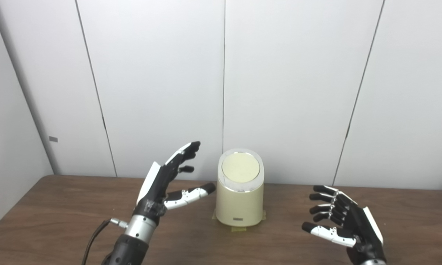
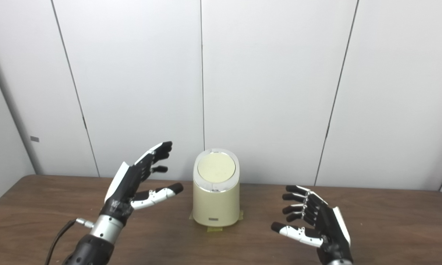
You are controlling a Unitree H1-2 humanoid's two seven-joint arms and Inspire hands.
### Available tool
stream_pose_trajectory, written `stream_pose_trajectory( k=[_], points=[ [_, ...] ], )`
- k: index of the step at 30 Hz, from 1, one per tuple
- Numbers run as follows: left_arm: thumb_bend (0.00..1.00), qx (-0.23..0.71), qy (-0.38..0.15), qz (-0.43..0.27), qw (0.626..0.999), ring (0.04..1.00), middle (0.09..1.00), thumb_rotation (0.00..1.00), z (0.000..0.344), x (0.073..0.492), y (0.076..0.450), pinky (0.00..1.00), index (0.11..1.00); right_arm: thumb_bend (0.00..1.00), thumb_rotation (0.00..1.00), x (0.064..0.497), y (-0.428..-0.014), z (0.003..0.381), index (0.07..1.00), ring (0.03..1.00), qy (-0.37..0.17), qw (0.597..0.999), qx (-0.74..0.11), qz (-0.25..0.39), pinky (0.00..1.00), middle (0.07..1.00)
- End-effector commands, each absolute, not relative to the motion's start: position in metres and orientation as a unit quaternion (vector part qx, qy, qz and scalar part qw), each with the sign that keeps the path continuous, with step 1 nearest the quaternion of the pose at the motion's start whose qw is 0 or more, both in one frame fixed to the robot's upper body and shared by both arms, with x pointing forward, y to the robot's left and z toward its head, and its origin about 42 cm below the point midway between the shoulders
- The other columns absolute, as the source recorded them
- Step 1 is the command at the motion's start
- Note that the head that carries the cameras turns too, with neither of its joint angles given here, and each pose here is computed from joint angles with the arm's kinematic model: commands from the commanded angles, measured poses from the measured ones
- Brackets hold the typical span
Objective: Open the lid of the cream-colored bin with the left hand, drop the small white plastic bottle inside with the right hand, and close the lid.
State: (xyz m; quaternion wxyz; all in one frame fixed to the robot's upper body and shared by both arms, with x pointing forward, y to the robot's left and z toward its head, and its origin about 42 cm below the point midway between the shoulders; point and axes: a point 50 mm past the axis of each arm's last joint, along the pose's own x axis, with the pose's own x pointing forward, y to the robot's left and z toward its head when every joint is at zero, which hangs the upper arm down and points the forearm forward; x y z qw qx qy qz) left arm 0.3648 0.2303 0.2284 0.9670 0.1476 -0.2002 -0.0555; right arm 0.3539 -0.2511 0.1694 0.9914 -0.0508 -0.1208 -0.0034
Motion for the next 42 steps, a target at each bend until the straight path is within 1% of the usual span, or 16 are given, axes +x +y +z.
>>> stream_pose_trajectory(
  k=[1,4,8,9,12,16,19,22,27,30,33,39,42],
  points=[
    [0.80,0.126,-0.231,-0.048,0.964,0.801,0.863,0.37,0.242,0.360,0.230,0.70,0.901,0.74,0.14,0.358,-0.257,0.186,0.701,0.554,-0.171,0.983,-0.058,-0.008,0.45,0.656],
    [0.77,0.107,-0.215,-0.044,0.970,0.776,0.861,0.38,0.222,0.351,0.240,0.67,0.931,0.74,0.15,0.354,-0.259,0.184,0.701,0.557,-0.172,0.983,-0.064,-0.015,0.44,0.662],
    [0.72,0.095,-0.206,-0.032,0.973,0.776,0.864,0.34,0.206,0.346,0.250,0.65,0.947,0.75,0.19,0.353,-0.259,0.182,0.708,0.576,-0.171,0.982,-0.071,-0.025,0.46,0.675],
    [0.72,0.096,-0.201,-0.028,0.974,0.777,0.863,0.34,0.201,0.345,0.253,0.65,0.947,0.75,0.19,0.352,-0.260,0.181,0.708,0.578,-0.170,0.983,-0.071,-0.025,0.46,0.677],
    [0.73,0.101,-0.188,-0.026,0.977,0.770,0.842,0.33,0.191,0.343,0.259,0.65,0.920,0.76,0.24,0.350,-0.261,0.181,0.720,0.607,-0.164,0.983,-0.069,-0.032,0.49,0.693],
    [0.73,0.111,-0.182,-0.028,0.977,0.767,0.827,0.33,0.187,0.344,0.262,0.64,0.898,0.75,0.23,0.347,-0.261,0.181,0.728,0.610,-0.159,0.984,-0.069,-0.043,0.48,0.708],
    [0.74,0.115,-0.180,-0.026,0.977,0.764,0.818,0.34,0.187,0.343,0.264,0.67,0.888,0.74,0.20,0.345,-0.260,0.183,0.726,0.598,-0.158,0.984,-0.065,-0.047,0.46,0.708],
    [0.74,0.118,-0.177,-0.021,0.977,0.759,0.806,0.34,0.186,0.342,0.264,0.68,0.878,0.74,0.21,0.344,-0.263,0.181,0.734,0.612,-0.159,0.985,-0.058,-0.046,0.48,0.719],
    [0.71,0.111,-0.169,-0.017,0.979,0.751,0.796,0.29,0.183,0.342,0.261,0.72,0.863,0.75,0.18,0.340,-0.261,0.181,0.724,0.598,-0.154,0.986,-0.052,-0.038,0.50,0.705],
    [0.70,0.114,-0.167,-0.016,0.979,0.752,0.797,0.28,0.182,0.342,0.260,0.71,0.860,0.76,0.15,0.339,-0.261,0.178,0.720,0.621,-0.153,0.986,-0.049,-0.038,0.51,0.702],
    [0.70,0.117,-0.166,-0.014,0.979,0.749,0.790,0.29,0.181,0.343,0.258,0.72,0.856,0.76,0.14,0.338,-0.261,0.175,0.719,0.649,-0.148,0.987,-0.045,-0.040,0.52,0.712],
    [0.71,0.117,-0.160,-0.013,0.980,0.750,0.787,0.30,0.180,0.344,0.253,0.76,0.849,0.77,0.15,0.339,-0.264,0.171,0.728,0.650,-0.147,0.988,-0.041,-0.038,0.53,0.719],
    [0.71,0.110,-0.158,-0.013,0.981,0.750,0.789,0.30,0.178,0.343,0.250,0.74,0.847,0.76,0.15,0.340,-0.267,0.168,0.744,0.655,-0.152,0.987,-0.041,-0.032,0.54,0.726]
  ],
)
